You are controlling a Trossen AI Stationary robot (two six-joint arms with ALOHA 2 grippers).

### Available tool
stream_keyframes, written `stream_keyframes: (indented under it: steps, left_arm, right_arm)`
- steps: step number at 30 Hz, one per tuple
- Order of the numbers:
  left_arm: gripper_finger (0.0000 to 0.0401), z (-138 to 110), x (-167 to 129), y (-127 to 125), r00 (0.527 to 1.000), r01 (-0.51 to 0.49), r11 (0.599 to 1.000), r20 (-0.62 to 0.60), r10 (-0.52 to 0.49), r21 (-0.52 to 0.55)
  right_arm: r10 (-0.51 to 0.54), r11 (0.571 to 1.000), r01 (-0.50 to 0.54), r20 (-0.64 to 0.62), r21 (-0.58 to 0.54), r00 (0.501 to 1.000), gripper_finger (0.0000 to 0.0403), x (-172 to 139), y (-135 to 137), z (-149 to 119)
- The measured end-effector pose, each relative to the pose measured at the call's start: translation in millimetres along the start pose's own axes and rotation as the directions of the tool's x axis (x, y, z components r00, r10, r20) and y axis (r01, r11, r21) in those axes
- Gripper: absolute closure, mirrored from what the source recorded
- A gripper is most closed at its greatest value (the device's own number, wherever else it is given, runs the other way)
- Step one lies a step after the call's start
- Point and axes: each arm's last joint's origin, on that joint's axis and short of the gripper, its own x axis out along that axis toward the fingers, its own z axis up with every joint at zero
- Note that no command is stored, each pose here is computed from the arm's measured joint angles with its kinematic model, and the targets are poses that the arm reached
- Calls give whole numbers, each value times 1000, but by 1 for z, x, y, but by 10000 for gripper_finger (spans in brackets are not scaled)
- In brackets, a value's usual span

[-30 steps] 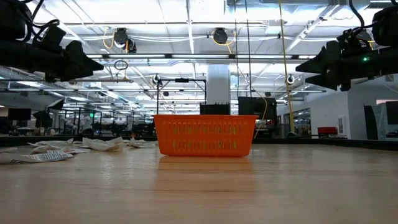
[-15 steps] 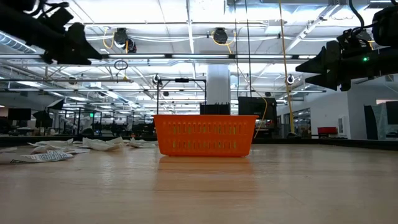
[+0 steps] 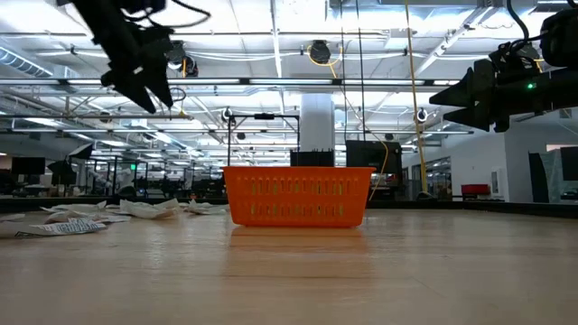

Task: Pick & Place First Aid Supplies
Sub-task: Put the green bandage into the green bin

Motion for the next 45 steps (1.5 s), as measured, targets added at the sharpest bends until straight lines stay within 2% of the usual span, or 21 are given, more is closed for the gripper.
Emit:
stream_keyframes:
  steps: [5, 8, 11, 15, 20, 31, 36, 40, 45]
  left_arm:
    - [96, 15, 13, -7, 967, 71, 995, -241, -85, -67]
    - [96, 17, 20, -8, 903, 101, 991, -409, -129, -90]
    - [95, 18, 28, -8, 838, 95, 988, -526, -144, -119]
    - [96, 18, 42, -8, 807, 42, 979, -570, -151, -199]
    - [95, 18, 50, -9, 791, -4, 970, -594, -146, -244]
    - [95, 21, 52, -10, 807, -24, 950, -567, -166, -312]
    - [95, 21, 52, -9, 806, -97, 908, -568, -168, -407]
    - [99, 21, 52, -2, 809, -227, 823, -571, -137, -520]
    - [120, 20, 52, 3, 811, -348, 732, -579, -78, -586]
  right_arm:
    - [0, 1000, 0, 0, 0, 1000, 9, 0, 0, 0]
    - [0, 1000, 0, 0, 0, 1000, 9, 0, 0, 0]
    - [0, 1000, 0, 0, 0, 1000, 9, 0, 0, 0]
    - [0, 1000, 0, 0, 0, 1000, 9, 0, 0, 0]
    - [0, 1000, 0, 0, 0, 1000, 9, 0, 0, 0]
    - [0, 1000, 0, 0, 0, 1000, 9, 0, 0, 0]
    - [0, 1000, 0, 0, 0, 1000, 9, 0, 0, 0]
    - [0, 1000, 0, 0, 0, 1000, 9, 0, 0, 0]
    - [0, 1000, 0, 0, 0, 1000, 9, 0, 0, 0]
